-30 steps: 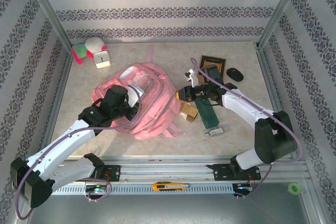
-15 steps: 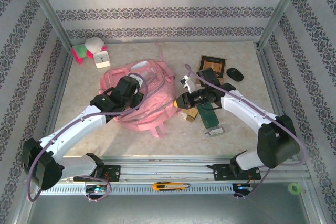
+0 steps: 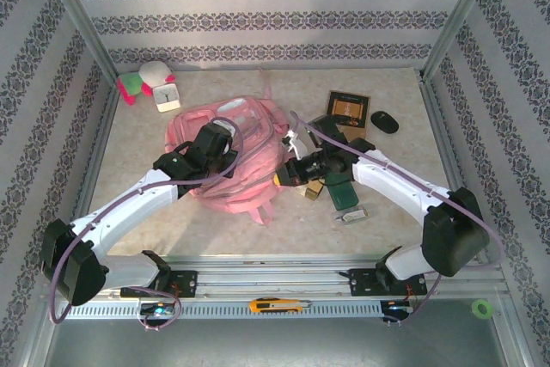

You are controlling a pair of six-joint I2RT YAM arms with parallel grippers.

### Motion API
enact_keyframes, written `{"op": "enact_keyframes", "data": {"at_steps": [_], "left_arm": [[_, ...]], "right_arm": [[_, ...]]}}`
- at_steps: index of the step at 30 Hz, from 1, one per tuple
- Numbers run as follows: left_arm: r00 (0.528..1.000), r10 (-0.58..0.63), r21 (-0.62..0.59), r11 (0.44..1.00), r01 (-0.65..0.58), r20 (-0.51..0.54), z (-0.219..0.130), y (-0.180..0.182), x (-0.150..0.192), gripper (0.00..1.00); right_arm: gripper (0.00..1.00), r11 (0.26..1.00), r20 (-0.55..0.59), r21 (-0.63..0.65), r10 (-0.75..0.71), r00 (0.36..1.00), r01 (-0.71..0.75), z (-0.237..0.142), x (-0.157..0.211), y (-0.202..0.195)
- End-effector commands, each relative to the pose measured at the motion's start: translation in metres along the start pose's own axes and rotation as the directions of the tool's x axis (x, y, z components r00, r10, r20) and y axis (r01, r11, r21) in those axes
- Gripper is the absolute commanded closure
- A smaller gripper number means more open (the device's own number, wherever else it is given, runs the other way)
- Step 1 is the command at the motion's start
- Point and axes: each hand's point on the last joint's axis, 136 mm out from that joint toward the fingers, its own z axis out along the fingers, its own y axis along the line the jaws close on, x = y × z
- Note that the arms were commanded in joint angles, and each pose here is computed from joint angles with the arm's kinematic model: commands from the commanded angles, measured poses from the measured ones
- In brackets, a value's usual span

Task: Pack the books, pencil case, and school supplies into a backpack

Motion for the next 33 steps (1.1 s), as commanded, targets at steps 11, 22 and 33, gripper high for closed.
{"op": "enact_keyframes", "data": {"at_steps": [11, 22, 33], "left_arm": [[0.967, -0.179, 0.117, 0.98, 0.16, 0.18, -0.015, -0.029, -0.049, 1.0], [0.966, -0.192, 0.178, 0.971, 0.161, 0.173, -0.051, -0.028, -0.025, 1.0], [0.905, -0.311, -0.053, 0.939, 0.339, 0.29, -0.03, 0.012, -0.081, 1.0]], "right_arm": [[1.0, 0.994, 0.129, -0.069, 0.098, 0.987, -0.09, 0.006, -0.021, 0.022], [1.0, 0.998, 0.176, -0.032, 0.052, 0.983, -0.047, -0.019, -0.066, -0.022], [1.0, 0.996, 0.106, -0.04, -0.076, 0.991, 0.081, 0.006, -0.045, 0.029]]}}
